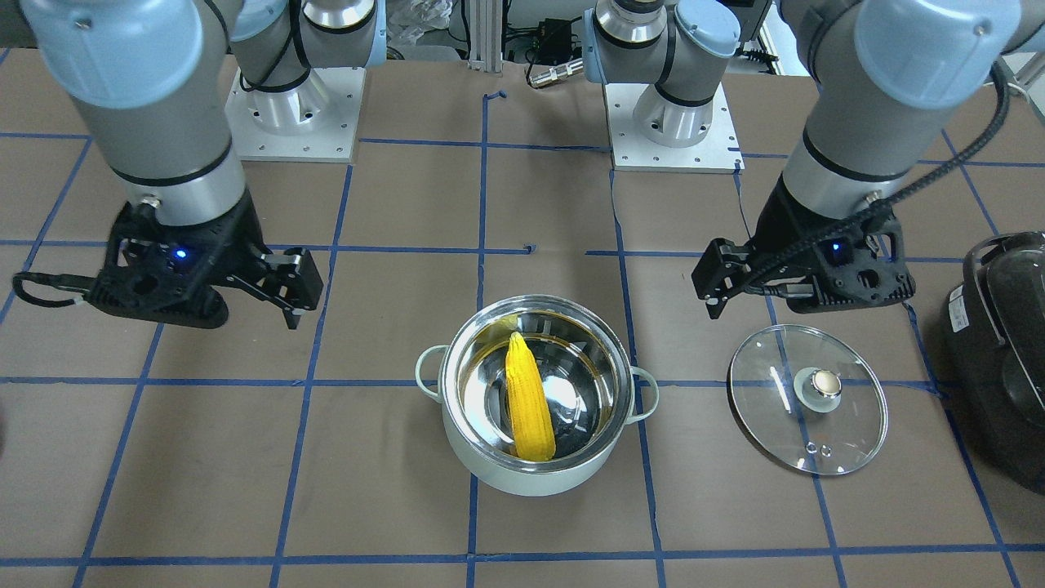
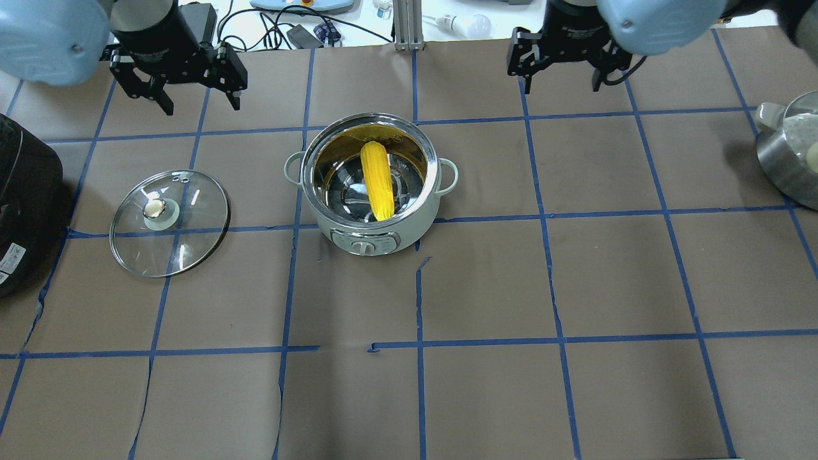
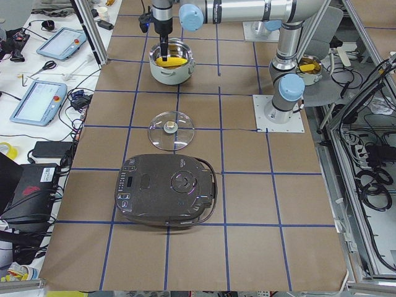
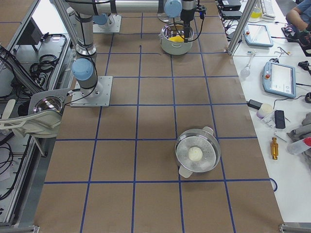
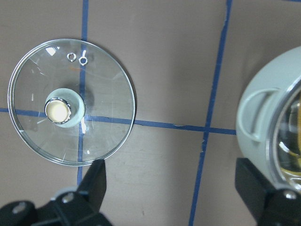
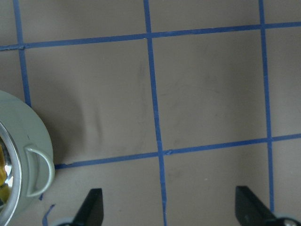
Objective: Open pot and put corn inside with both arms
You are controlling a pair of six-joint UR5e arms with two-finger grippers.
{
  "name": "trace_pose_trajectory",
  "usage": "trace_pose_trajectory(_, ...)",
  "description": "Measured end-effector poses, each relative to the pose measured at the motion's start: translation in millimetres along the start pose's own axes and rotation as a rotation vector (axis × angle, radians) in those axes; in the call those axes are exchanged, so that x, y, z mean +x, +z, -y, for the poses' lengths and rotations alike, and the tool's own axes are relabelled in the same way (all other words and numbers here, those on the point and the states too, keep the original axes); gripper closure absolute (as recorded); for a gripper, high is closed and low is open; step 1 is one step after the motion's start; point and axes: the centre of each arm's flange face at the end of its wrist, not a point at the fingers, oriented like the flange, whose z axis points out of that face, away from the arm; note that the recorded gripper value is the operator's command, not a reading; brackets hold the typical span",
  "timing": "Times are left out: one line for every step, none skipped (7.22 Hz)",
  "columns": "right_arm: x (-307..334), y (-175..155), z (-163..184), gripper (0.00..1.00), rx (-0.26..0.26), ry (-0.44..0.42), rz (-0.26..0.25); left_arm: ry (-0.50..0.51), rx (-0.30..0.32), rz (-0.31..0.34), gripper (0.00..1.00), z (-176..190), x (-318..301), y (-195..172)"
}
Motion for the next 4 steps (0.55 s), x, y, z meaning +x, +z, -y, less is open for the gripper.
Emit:
trace_pose_trajectory(31, -14, -6, 0.0, -0.015, -0.01, 0.011, 0.023, 0.033, -0.017, 0.0, -15, 23, -31)
trace_pose_trajectory(51, -21, -11, 0.0, -0.039, -0.003, 0.034, 0.039, 0.056, -0.049, 0.0, -29, 37, -50)
trace_pose_trajectory(61, -29, -19, 0.0, -0.062, 0.006, 0.065, 0.045, 0.068, -0.073, 0.0, -37, 44, -60)
trace_pose_trajectory(64, -38, -33, 0.0, -0.078, 0.007, 0.08, 0.047, 0.074, -0.085, 0.0, -40, 44, -64)
